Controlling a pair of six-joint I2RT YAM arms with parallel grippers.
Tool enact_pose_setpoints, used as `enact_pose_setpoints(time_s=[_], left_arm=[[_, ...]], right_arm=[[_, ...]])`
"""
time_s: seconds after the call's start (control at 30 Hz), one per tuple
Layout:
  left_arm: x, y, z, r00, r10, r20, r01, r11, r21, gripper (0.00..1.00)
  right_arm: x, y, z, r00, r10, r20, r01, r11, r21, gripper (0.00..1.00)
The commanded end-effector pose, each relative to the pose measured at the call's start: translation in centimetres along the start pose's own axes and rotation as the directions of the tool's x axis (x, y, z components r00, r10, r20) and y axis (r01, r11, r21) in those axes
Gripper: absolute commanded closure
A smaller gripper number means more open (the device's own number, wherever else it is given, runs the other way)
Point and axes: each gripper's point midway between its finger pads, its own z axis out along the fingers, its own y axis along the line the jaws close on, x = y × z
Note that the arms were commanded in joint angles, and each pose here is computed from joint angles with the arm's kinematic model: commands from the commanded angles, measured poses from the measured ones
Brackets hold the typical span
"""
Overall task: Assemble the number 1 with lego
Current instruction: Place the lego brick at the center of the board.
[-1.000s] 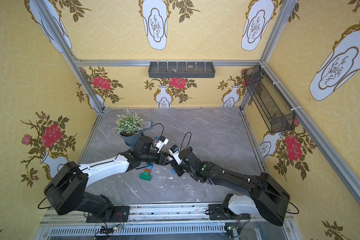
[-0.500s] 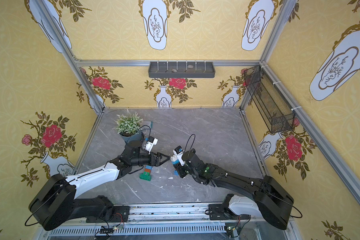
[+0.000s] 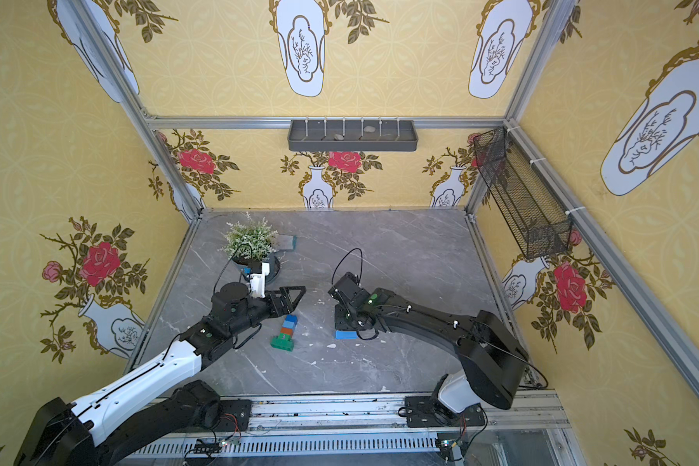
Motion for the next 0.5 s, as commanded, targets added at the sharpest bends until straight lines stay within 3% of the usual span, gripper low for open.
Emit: enact_pose_setpoints(time_s=[0.0, 0.2, 0.47], left_arm=[[0.1, 3.4, -0.8, 0.999, -0.028, 0.029, 0.033, 0.986, -0.165, 0.01], [0.1, 4.7, -1.7, 0.998, -0.046, 0.052, 0.057, 0.971, -0.231, 0.01], [0.3, 5.7, -2.5, 0.995, -0.058, 0.080, 0.077, 0.963, -0.258, 0.01]], right_arm=[[1.8, -2.4, 0.0, 0.986, 0.141, -0.089, -0.127, 0.981, 0.148, 1.00], [2.0, -3.7, 1.4, 0.971, 0.205, -0.121, -0.167, 0.949, 0.267, 0.99], [2.5, -3.5, 3.5, 0.960, 0.212, -0.181, -0.149, 0.939, 0.310, 0.89]])
